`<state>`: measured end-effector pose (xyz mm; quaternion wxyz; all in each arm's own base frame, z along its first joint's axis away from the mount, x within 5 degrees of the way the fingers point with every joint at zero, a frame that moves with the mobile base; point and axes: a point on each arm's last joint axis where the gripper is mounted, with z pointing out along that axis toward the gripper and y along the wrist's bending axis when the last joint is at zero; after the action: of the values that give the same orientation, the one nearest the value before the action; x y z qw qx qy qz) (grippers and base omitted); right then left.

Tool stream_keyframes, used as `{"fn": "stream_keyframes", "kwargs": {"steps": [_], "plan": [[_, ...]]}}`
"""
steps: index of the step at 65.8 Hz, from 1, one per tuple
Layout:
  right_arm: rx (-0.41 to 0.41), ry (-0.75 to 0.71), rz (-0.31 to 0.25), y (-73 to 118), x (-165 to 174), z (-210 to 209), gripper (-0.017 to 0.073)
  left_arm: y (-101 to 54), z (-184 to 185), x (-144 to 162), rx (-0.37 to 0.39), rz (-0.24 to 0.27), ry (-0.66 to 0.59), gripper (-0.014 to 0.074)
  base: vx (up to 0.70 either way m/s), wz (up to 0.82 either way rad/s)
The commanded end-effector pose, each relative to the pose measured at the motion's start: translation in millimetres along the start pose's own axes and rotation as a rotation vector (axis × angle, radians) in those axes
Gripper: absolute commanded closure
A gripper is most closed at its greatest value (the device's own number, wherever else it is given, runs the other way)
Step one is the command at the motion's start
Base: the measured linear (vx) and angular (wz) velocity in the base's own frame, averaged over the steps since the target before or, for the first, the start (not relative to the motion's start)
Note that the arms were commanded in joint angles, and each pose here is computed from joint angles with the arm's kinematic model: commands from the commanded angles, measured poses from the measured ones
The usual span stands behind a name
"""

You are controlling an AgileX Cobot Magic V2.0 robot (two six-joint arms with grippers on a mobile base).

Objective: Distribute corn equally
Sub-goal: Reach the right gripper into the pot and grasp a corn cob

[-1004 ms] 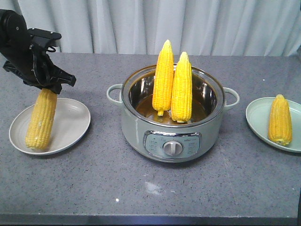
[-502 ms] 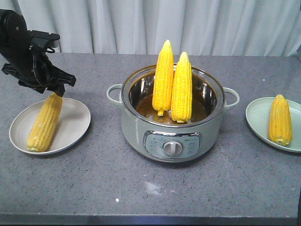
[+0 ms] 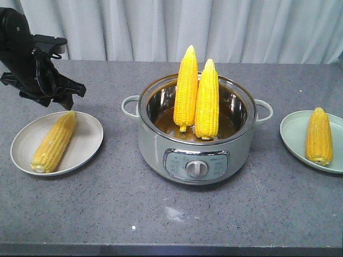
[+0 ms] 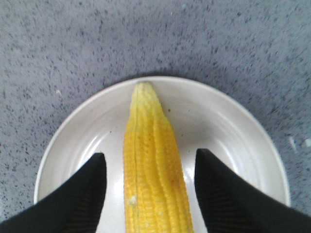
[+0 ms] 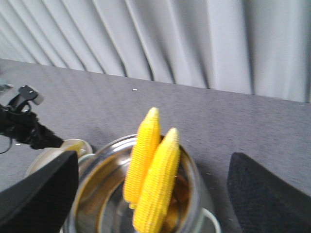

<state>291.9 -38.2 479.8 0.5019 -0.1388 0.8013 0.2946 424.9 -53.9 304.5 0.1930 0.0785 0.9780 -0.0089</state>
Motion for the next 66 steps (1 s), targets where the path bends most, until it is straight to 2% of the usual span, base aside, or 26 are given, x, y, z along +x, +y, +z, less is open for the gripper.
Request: {"fn": "stream_keyframes", "kwargs": {"steps": [1,9,14,20,33,44,54,66], "plan": [[-0.101,-0.067,-0.014,15.3,-11.4,11.9,-0.0035,-3.0,-64.2,-11.3,0.032,-0.023,-0.203,0.0197,0.00,0.00],[-0.179,-0.014,-0.002,20.5,-4.2,62.4,-0.0035,-8.2,-102.3,-20.4,0.093,-0.038,-0.328,0.0197,0.00,0.00],[-0.184,0.014,0.032,23.2,2.3,95.5,-0.0035,-10.9,-122.1,-23.7,0.126,-0.042,-0.385,0.0197,0.00,0.00],[-0.161,0.073,0.107,21.7,14.8,131.4,-0.0035,-13.4,-139.8,-25.1,0.157,-0.044,-0.436,0.0197,0.00,0.00],[-0.093,0.213,0.179,18.0,43.4,180.9,-0.0035,-15.4,-146.0,-23.8,0.179,-0.046,-0.444,0.0197,0.00,0.00],[-0.044,0.288,0.196,16.3,58.7,200.2,-0.0035,-15.5,-145.8,-23.4,0.180,-0.044,-0.439,0.0197,0.00,0.00],[0.008,0.331,0.163,17.2,67.3,210.3,-0.0035,-15.6,-145.6,-23.0,0.181,-0.044,-0.433,0.0197,0.00,0.00],[0.064,0.362,0.171,12.0,70.8,210.0,-0.0035,-15.6,-145.5,-22.8,0.180,-0.044,-0.431,0.0197,0.00,0.00]]}}
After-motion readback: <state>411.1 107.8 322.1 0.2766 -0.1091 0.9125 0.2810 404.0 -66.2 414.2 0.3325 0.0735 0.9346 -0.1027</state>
